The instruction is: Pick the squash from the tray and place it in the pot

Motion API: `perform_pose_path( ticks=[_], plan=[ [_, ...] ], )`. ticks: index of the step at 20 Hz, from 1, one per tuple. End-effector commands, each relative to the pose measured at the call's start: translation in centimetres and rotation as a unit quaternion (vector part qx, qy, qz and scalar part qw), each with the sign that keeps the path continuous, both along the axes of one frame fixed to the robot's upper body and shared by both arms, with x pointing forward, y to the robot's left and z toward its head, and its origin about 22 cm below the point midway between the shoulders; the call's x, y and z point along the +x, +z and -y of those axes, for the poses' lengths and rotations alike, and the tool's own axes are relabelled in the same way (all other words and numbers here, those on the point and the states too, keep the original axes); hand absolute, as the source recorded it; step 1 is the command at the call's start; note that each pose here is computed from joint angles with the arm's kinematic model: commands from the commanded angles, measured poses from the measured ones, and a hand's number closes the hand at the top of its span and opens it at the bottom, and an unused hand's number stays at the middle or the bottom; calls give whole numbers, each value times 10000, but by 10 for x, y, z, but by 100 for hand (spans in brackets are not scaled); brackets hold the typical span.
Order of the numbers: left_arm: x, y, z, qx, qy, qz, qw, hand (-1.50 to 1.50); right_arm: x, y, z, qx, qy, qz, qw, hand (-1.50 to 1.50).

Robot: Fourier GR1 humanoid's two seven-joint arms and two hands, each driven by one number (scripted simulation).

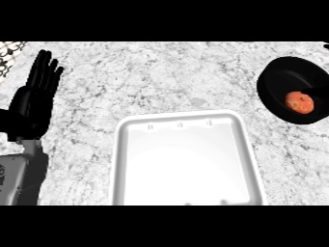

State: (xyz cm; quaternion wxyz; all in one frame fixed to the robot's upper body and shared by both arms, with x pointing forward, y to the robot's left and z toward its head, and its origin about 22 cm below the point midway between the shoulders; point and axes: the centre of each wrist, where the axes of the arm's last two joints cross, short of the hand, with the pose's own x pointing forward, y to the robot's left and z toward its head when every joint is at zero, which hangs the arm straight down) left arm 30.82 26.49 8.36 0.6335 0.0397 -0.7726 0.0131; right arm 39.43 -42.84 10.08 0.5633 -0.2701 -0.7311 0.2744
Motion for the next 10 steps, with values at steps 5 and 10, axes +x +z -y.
perform_pose_path(
  ticks=[5, 10],
  plan=[
    [4, -12, 6, -32, 16, -40, 10000, 0, 2, 21, 15, 1820, -368, 93, 9826, -150],
    [1, 3, 0, -6, -95, -50, 9999, 0, -33, 23, 66, 2290, -698, 472, 9698, -150]
  ],
)
